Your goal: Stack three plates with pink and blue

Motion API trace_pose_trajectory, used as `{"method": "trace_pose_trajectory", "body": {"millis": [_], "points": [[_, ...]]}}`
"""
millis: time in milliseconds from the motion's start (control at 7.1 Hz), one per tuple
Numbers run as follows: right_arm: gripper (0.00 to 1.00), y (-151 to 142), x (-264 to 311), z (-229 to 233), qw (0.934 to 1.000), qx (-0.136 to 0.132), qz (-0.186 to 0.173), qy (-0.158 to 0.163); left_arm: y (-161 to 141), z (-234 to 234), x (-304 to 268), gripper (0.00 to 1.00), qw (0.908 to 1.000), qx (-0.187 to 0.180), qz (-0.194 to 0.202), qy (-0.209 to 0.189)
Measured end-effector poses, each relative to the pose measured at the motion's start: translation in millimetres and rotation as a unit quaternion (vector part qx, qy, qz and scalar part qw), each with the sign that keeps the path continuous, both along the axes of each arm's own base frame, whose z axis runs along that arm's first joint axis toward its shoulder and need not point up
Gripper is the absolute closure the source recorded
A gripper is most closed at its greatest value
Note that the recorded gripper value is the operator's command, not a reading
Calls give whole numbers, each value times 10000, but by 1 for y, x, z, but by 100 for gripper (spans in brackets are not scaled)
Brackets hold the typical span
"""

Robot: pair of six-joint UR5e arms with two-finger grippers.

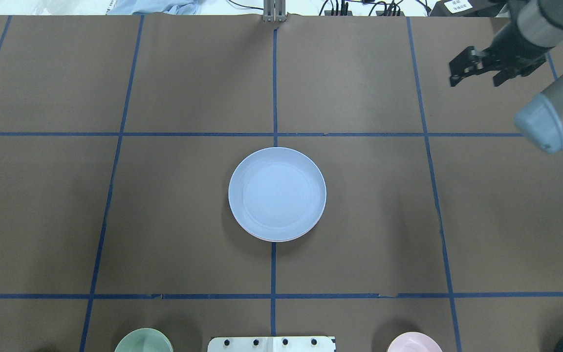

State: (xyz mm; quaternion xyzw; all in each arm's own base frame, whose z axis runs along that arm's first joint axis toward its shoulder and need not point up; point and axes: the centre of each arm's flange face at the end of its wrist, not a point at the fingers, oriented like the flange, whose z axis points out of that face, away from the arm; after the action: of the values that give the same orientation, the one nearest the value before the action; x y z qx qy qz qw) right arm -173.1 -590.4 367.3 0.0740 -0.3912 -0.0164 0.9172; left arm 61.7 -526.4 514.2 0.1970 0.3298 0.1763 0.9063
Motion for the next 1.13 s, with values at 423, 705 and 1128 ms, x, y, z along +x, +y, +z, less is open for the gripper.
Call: {"method": "trace_pose_trajectory", "body": {"millis": [423, 705, 1128], "points": [[0, -30, 151, 160, 9947, 386, -933, 204, 14, 54, -41, 0, 9939, -1073, 230, 118], [0, 15, 223, 244, 9962, 122, -843, 171, 24, 85, -87, 0, 9860, -1659, 99, 101], [0, 100, 261, 328, 9984, -133, -531, 126, 31, 109, -152, 0, 9774, -2041, -519, 181]]}}
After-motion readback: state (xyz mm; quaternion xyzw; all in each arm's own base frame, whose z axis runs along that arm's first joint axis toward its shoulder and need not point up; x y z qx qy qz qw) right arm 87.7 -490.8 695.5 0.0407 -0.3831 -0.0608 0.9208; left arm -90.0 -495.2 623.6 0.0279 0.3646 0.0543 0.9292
